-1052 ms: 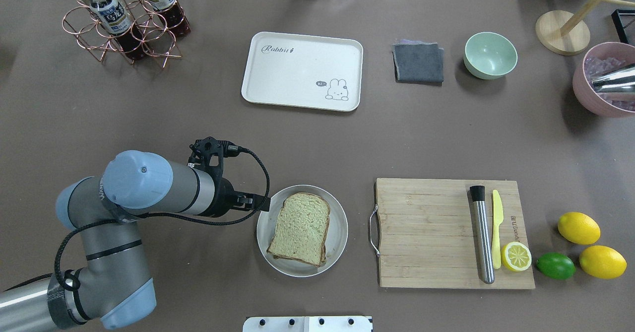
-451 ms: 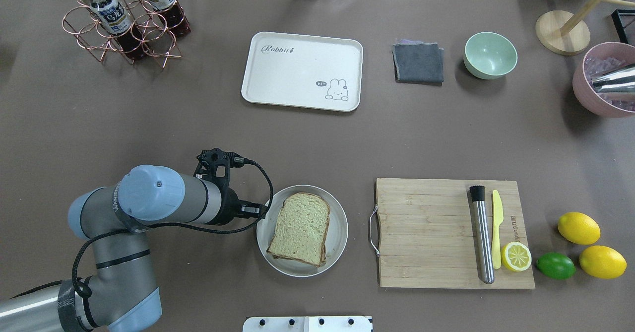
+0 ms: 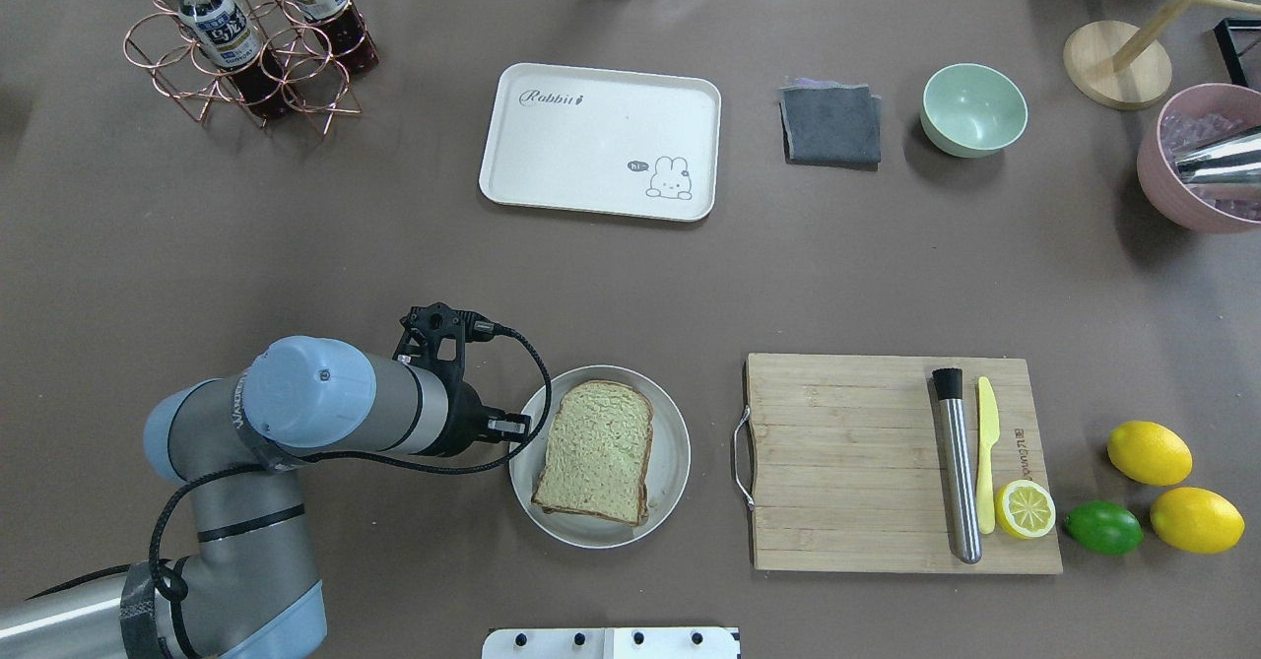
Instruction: Make sandwich and place on tray
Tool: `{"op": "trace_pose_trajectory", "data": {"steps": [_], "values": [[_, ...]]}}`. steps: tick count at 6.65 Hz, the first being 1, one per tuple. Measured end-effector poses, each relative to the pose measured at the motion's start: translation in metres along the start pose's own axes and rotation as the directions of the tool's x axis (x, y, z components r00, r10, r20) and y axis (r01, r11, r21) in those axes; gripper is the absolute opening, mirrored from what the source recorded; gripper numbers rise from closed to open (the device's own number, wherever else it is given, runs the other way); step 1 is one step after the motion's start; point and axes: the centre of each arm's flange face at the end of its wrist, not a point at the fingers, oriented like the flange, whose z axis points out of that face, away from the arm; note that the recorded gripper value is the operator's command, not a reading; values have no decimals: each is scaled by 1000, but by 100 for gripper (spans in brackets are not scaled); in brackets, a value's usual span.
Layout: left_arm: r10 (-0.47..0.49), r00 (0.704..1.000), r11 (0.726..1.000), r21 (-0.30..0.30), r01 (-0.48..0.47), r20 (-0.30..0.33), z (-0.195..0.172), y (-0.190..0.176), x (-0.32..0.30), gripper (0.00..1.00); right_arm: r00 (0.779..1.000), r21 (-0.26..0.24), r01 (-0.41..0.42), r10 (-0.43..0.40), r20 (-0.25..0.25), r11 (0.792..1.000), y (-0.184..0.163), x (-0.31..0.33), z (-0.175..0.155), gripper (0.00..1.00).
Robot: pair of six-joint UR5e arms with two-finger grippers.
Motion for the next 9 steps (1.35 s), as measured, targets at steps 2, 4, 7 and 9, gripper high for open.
{"op": "trace_pose_trajectory", "data": {"steps": [2,4,7,9], "values": [[9,1000,1000,1,-9,-24,0,4,5,33,1000,0,-1,1,0,1000,0,0,0,100],[14,999,1000,-3,-14,-34,2,9,4,31,1000,-3,-3,3,0,1000,1,1,2,100],[16,999,1000,-6,-16,-30,5,10,2,30,1000,-6,-13,13,2,1000,3,2,3,100],[17,999,1000,-8,-17,-29,7,12,3,0,1000,-8,-18,18,3,1000,3,2,4,100]]}}
